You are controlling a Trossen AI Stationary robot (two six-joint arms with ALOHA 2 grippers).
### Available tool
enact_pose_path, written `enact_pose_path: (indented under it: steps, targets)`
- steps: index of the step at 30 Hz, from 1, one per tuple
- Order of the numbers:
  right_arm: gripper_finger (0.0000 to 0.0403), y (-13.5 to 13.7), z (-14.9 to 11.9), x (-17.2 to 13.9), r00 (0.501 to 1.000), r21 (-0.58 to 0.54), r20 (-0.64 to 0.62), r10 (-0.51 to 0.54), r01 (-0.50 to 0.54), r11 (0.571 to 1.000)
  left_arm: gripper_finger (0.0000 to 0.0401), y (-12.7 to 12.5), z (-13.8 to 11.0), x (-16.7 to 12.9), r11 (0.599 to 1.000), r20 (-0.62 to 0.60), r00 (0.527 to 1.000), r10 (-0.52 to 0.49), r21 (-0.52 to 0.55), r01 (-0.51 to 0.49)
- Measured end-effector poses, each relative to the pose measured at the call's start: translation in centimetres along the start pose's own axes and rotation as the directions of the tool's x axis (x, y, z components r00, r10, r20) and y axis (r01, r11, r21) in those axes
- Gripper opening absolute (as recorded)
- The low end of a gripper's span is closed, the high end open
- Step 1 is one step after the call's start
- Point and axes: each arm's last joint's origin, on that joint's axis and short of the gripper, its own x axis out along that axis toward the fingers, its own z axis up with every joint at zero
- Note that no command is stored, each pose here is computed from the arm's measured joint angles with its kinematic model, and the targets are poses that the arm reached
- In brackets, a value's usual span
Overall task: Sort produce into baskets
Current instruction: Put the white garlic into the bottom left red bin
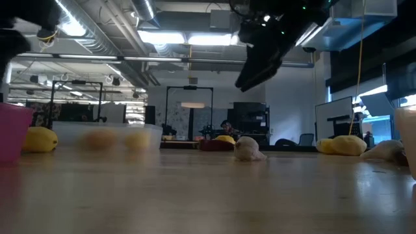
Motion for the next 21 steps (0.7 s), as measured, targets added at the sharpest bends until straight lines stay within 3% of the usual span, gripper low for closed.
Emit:
enact_pose_path:
  steps: [5, 12, 17, 21]
  targets:
    - [0.0346, -0.2, -0.5, 0.1, 0.998, 0.027, -0.047, -0.052, 0.053, 0.998, 0.0278, 0.2, 1.6, -0.2, 0.998, 0.05, 0.998, -0.036, 0.048, 0.034]
    - [0.0346, 0.5, -1.5, 0.1, 0.983, -0.027, -0.161, 0.088, -0.094, 0.995, 0.0279, 0.1, 3.7, -0.7, 0.983, 0.183, 0.972, -0.149, 0.138, 0.125]
    - [0.0346, 0.8, -2.6, 0.6, 0.975, -0.051, -0.194, 0.106, -0.118, 0.992, 0.0279, -0.2, 4.8, -0.9, 0.969, 0.274, 0.944, -0.185, 0.209, 0.129]
    - [0.0346, 1.6, -4.6, 1.6, 0.959, -0.068, -0.216, 0.183, -0.201, 0.977, 0.0279, -0.3, 5.3, -0.9, 0.962, 0.32, 0.927, -0.198, 0.244, 0.122]
